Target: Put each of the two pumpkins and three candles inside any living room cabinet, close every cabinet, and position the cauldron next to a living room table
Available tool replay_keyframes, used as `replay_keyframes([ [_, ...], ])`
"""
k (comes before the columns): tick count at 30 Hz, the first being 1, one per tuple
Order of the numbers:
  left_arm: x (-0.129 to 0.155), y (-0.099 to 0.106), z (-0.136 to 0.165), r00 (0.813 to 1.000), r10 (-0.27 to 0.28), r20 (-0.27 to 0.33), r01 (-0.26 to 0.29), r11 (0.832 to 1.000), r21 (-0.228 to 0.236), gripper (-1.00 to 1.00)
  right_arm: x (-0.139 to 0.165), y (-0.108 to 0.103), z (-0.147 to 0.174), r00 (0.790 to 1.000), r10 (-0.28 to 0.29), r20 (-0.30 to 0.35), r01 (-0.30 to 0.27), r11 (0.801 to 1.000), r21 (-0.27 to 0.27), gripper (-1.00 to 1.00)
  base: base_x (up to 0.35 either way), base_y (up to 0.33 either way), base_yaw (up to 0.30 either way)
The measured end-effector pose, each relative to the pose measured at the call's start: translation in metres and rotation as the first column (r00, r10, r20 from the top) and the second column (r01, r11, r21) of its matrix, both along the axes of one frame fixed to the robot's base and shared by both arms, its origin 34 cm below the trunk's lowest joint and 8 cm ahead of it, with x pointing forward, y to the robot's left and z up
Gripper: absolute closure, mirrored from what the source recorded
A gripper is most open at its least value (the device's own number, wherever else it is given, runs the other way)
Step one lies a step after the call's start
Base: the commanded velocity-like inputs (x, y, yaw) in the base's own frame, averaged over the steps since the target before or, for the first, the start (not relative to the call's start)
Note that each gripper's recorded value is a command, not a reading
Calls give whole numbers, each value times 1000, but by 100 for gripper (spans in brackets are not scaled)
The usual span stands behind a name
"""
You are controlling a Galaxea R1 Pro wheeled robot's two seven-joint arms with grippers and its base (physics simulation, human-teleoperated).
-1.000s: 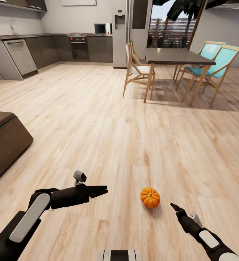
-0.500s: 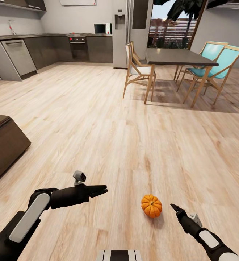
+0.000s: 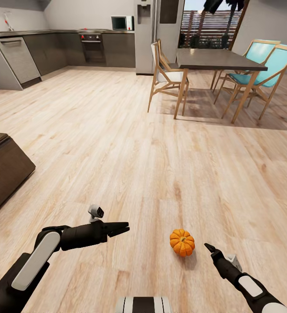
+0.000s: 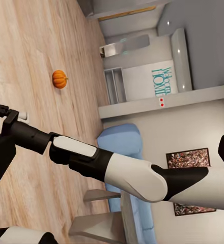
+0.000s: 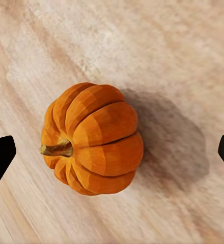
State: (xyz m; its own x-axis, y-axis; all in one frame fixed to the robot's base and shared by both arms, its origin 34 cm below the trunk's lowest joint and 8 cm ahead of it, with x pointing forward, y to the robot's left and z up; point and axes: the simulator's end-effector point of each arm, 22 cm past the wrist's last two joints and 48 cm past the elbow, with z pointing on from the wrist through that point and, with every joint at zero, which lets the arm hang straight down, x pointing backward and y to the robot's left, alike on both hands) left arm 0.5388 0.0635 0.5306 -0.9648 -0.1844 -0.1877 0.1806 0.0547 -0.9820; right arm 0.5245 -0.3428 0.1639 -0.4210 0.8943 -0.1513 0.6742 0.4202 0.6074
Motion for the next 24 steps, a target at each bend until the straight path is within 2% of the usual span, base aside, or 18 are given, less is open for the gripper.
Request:
replay_keyframes([
  [8, 0, -2, -8, 1000, -2, -18, 2, 1000, -1, -100, -8, 2, -10, 999, -1, -32, 1, 1000, -2, -100, 0, 0, 0],
  [13, 0, -2, -8, 1000, -2, -19, 2, 1000, -1, -100, -19, 9, -16, 996, 2, -90, 1, 1000, 31, -100, 0, 0, 0],
  [19, 0, -1, -10, 1000, -1, -22, 1, 1000, 0, -100, -21, 13, -19, 995, 6, -104, -1, 999, 46, -100, 0, 0, 0],
  [24, 1, -1, -20, 999, 1, -42, -1, 1000, 0, -100, -15, 25, -25, 994, 14, -109, -7, 998, 64, -100, 0, 0, 0],
])
